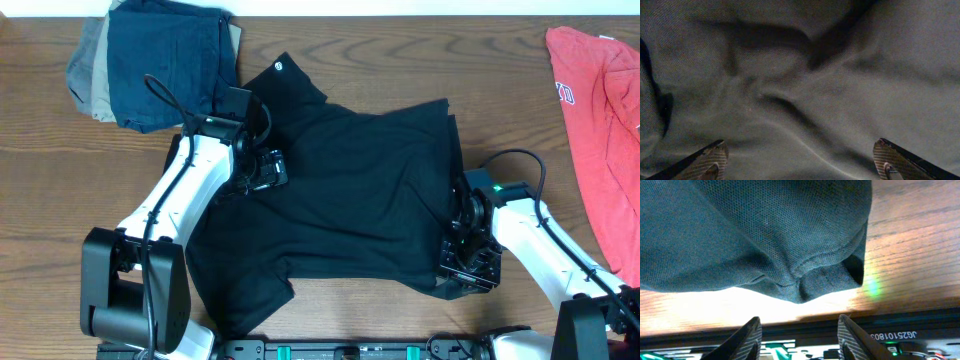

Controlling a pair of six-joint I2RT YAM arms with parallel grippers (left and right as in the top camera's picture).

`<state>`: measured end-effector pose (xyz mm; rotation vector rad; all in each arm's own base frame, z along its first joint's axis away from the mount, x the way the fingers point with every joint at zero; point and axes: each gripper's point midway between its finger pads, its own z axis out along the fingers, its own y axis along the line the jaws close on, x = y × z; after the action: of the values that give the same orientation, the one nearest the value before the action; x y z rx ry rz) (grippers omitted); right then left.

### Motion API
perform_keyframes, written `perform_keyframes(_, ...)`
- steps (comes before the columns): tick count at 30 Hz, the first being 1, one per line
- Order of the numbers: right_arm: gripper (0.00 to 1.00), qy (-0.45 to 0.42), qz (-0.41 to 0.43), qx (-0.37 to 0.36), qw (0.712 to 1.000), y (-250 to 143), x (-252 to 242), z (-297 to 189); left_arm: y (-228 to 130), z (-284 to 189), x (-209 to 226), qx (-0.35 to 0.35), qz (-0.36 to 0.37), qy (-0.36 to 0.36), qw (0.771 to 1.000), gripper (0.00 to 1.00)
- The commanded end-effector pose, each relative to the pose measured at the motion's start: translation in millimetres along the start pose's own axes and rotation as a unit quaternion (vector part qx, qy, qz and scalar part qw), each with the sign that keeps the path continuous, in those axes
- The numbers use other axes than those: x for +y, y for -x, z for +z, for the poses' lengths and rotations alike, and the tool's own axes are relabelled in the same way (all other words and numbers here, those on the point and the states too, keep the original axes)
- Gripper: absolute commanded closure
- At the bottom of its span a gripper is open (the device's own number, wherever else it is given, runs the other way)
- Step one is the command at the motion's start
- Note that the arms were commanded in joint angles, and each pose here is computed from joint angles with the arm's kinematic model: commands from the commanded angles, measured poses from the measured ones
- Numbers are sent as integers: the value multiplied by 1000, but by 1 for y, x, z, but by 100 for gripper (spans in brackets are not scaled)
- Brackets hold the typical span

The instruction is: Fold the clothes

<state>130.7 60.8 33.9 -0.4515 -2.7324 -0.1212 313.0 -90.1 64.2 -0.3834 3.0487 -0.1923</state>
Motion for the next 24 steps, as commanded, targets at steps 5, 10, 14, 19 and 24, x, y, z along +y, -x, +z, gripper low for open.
perform_keyframes(5,55,-14,-9,-34,999,12,-2,-9,-2,3,4,3,3,9,1000,7)
perform_keyframes(10,34,-5,3,-79,997,36,-2,-13,-2,3,4,3,3,9,1000,7)
perform_keyframes(14,24,23,13,-89,996,45,2,-15,-3,3,4,4,3,9,1000,7)
perform_keyframes(19,24,42,9,-58,997,31,8,-3,-3,3,4,3,3,9,1000,7)
perform_keyframes(24,26,65,3,-32,997,19,14,12,-3,3,4,3,3,9,1000,7)
